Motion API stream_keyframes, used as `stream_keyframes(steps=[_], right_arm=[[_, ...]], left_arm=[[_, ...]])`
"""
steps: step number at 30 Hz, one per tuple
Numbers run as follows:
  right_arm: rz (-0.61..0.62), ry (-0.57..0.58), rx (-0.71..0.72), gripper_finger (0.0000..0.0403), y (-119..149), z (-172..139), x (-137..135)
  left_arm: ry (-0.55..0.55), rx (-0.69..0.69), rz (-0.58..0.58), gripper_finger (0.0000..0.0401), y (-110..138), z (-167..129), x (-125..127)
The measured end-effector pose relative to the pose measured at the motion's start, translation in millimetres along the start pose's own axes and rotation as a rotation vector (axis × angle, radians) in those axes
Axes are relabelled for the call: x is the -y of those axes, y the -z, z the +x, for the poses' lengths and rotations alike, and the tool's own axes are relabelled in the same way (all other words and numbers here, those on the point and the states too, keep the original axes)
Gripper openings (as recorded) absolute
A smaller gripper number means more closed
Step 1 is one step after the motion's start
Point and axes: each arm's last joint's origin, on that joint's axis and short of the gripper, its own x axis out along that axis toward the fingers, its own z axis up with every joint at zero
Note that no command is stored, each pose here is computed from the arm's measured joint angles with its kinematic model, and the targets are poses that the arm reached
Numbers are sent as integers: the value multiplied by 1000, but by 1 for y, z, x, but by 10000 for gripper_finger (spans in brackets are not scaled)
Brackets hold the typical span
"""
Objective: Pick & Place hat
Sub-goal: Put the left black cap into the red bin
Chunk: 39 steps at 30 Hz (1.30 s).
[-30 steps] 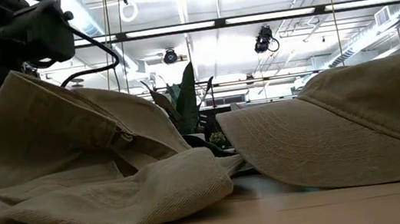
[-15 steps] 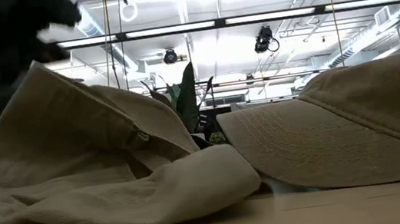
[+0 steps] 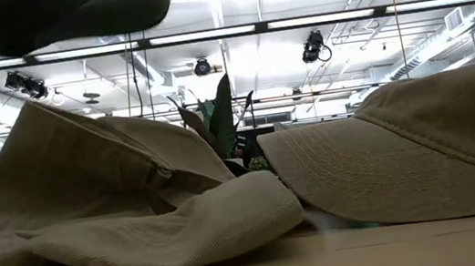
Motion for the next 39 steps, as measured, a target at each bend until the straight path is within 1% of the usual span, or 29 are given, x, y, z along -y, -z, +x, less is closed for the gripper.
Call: stream_keyframes(steps=[5,10,15,19,24,28,32,39], right_arm=[[-2,0,0,208,0,0,0],[-1,0,0,208,0,0,0],[4,0,0,208,0,0,0],[6,0,0,208,0,0,0],[7,0,0,208,0,0,0],[10,0,0,208,0,0,0],[10,0,0,208,0,0,0],[10,0,0,208,0,0,0]], left_arm=[[-18,73,14,5,-4,-18,-12],[-47,78,9,5,-6,-20,-26],[-84,61,70,5,-7,-18,-42],[-129,36,97,5,-6,-16,-62],[-203,-11,92,5,-2,-14,-90],[-230,-57,79,5,1,-10,-110],[-232,-104,68,5,2,-4,-129],[-215,-210,57,5,-1,17,-160]])
